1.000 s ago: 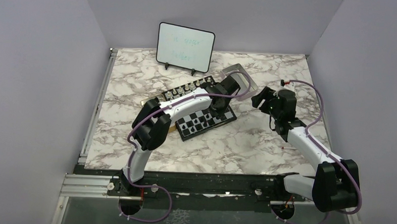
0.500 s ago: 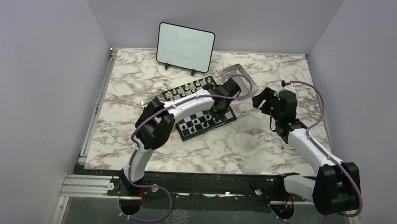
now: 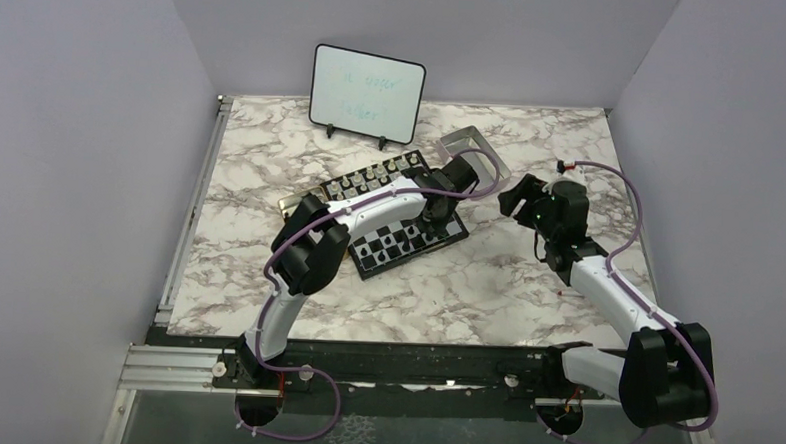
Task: Set up the chess pieces on the board
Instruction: Place the chess piece on the chessboard.
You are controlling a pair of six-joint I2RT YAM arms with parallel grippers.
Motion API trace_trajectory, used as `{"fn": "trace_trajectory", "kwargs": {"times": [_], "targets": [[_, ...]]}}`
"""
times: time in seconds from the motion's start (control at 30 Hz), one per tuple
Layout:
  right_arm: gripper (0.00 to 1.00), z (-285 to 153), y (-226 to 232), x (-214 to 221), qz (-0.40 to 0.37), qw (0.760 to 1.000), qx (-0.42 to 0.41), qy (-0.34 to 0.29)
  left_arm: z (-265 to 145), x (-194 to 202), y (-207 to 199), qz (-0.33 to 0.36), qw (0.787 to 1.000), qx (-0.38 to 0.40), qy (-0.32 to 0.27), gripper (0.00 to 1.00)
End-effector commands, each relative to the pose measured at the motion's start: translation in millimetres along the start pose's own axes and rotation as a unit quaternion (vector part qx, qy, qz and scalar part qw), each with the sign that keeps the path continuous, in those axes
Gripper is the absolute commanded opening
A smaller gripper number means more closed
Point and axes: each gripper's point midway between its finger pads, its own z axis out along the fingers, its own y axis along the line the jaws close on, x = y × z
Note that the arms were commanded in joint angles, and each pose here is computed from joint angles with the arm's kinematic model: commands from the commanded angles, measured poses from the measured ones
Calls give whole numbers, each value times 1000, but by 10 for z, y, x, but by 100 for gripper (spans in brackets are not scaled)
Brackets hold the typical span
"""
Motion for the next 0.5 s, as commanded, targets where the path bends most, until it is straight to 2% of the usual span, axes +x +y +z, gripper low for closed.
{"fn": "trace_trajectory", "kwargs": {"times": [0.0,0.13,0.47], "targets": [[70,-21,35,-105,4,1000,-12,-21,18,-39,6,10,1000,-13,-6,16],[70,-15,34,-94,4,1000,-12,-20,-3,-42,11,10,1000,-14,-8,26],[70,-13,206,66,4,998,-67,16,-423,-300,-64,-9,998,14,-55,36]]}}
